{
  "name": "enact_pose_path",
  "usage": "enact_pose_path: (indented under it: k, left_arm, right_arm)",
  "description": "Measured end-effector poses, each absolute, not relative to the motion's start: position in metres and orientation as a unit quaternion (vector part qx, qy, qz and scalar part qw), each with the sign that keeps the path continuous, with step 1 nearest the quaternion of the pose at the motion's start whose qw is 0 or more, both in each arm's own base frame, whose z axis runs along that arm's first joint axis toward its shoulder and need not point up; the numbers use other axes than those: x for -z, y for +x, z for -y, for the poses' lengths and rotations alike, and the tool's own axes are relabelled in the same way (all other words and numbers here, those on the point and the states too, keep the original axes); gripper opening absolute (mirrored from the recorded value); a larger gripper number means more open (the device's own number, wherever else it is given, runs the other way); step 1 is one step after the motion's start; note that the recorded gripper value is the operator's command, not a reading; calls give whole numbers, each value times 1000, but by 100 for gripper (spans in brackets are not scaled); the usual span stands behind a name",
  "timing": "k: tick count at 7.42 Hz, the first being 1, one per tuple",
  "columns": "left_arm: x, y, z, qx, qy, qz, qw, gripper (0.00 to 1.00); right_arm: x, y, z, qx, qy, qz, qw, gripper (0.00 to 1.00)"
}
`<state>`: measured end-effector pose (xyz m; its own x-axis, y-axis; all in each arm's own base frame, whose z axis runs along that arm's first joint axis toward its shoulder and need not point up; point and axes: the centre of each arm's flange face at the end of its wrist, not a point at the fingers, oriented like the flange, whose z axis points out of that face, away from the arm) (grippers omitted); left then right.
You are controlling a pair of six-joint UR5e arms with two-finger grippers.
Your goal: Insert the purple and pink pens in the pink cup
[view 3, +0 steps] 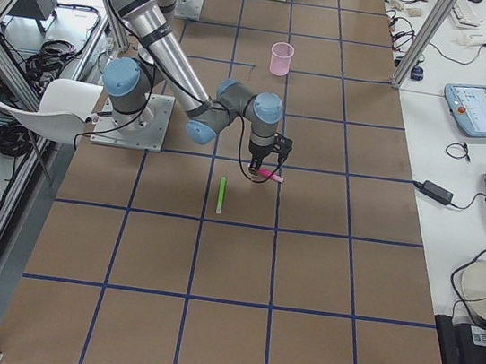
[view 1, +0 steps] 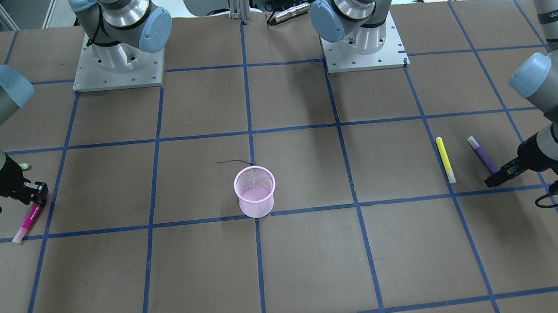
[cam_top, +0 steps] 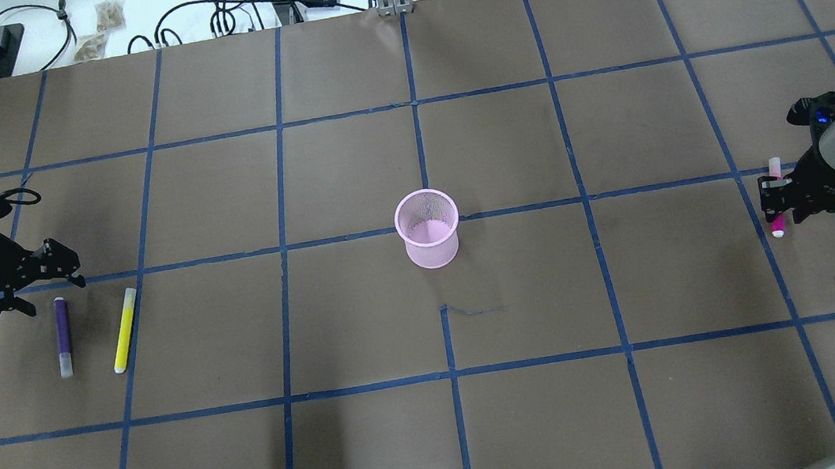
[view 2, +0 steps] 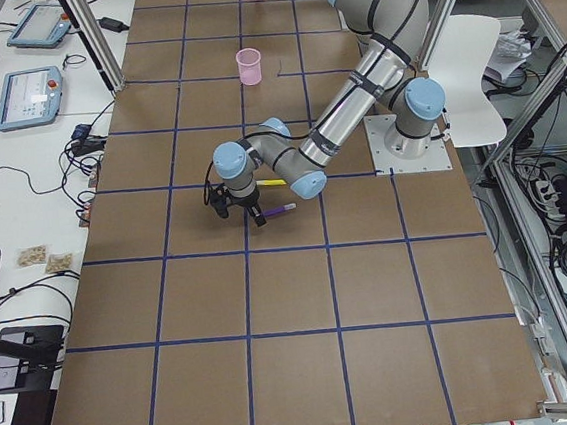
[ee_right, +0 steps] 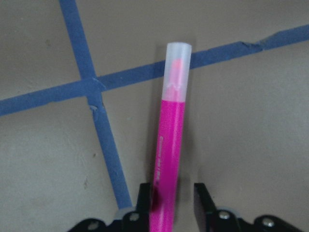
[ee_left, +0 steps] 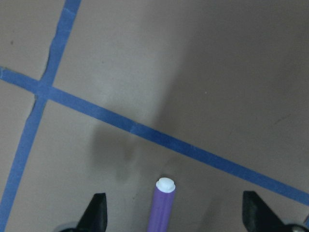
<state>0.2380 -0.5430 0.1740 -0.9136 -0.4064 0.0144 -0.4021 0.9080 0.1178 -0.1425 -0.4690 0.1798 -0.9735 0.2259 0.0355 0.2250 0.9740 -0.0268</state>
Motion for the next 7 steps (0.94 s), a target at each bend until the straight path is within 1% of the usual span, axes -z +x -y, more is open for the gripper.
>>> enact_pose_path:
  k: [1,2,3,4,6,7]
  left_arm:
    - [-172,238,543,58,206,977,20,43]
    - [-171,237,543,58,205,977,21,21]
    - [-171,237,543,59,205,977,21,5]
    - [-171,237,543,59,203,977,21,0]
    - [-174,238,544,59,201,978,19,0]
    - [-180,239,545,56,200,978,16,0]
  right_arm:
    - [-180,-142,469,-11,-112,993,19,6]
    - [-181,-143,469,-11,-112,993,20,3]
    - [-184,-144,470,-12,-112,993,23,3]
    - [-194,-146,474,-15,-111,993,27,2]
    - [-224,-137,488,-23,-104,994,9,2]
    - [-241,-114,495,-28,-94,995,-15,3]
